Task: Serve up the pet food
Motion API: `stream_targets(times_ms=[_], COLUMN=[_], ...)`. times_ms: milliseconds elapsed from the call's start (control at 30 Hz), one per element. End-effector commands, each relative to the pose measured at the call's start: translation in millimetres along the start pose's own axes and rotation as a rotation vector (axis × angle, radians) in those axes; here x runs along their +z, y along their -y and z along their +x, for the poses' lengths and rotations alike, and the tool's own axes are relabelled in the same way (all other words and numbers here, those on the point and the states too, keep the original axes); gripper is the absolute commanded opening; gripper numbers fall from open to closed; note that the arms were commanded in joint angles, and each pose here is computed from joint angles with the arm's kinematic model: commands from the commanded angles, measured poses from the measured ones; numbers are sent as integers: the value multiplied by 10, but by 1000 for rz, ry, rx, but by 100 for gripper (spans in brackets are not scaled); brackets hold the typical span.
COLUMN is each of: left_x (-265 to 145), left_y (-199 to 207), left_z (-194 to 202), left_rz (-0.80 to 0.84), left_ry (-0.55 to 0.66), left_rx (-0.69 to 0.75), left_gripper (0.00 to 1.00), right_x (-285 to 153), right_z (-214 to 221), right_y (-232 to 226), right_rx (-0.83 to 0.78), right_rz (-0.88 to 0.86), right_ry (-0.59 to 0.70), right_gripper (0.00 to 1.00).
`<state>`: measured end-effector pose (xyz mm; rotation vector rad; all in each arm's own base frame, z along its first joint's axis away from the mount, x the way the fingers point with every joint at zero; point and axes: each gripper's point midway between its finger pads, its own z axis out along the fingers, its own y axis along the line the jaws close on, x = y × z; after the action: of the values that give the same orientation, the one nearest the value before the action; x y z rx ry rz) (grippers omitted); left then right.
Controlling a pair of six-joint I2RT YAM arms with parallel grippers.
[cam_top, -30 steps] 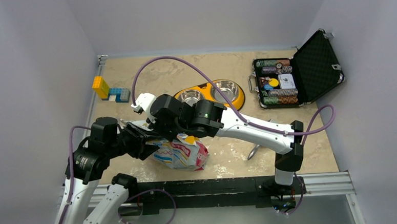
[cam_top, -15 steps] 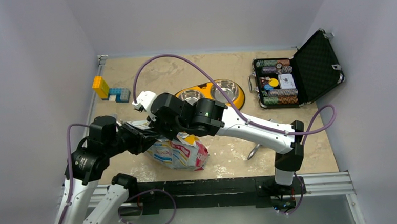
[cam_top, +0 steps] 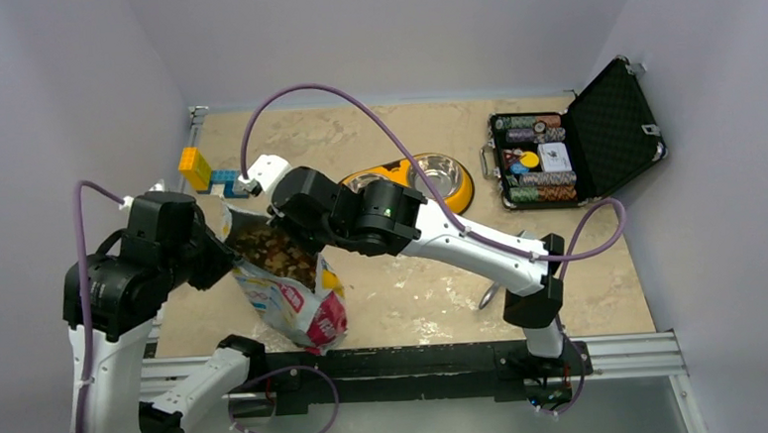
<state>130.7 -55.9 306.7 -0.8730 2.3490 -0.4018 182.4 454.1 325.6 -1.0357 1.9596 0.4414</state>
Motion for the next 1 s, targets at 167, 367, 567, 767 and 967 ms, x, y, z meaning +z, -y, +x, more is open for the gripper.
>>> stream_targets(times_ms=[167, 367, 567, 767, 967], left_x=[-306, 174, 148, 143, 231], left_y=[263, 366, 476, 551, 432], left_z=[-603, -196, -265, -345, -437], left_rz=[77, 74, 77, 46, -24], left_ry=[250, -4, -23, -57, 3], left_rx=[159, 226, 301, 393, 365], left_gripper=[0, 0, 0, 0, 11], right_x=[-439, -124, -176, -381, -490], right_z=[-826, -96, 13, -350, -563], right_y=[265, 629, 694, 533, 485], right_rx=[288, 373, 354, 336, 387], right_rz=[-41, 20, 26, -1, 22], right_ry=[316, 182, 156, 199, 218], right_gripper=[0, 0, 0, 0, 0])
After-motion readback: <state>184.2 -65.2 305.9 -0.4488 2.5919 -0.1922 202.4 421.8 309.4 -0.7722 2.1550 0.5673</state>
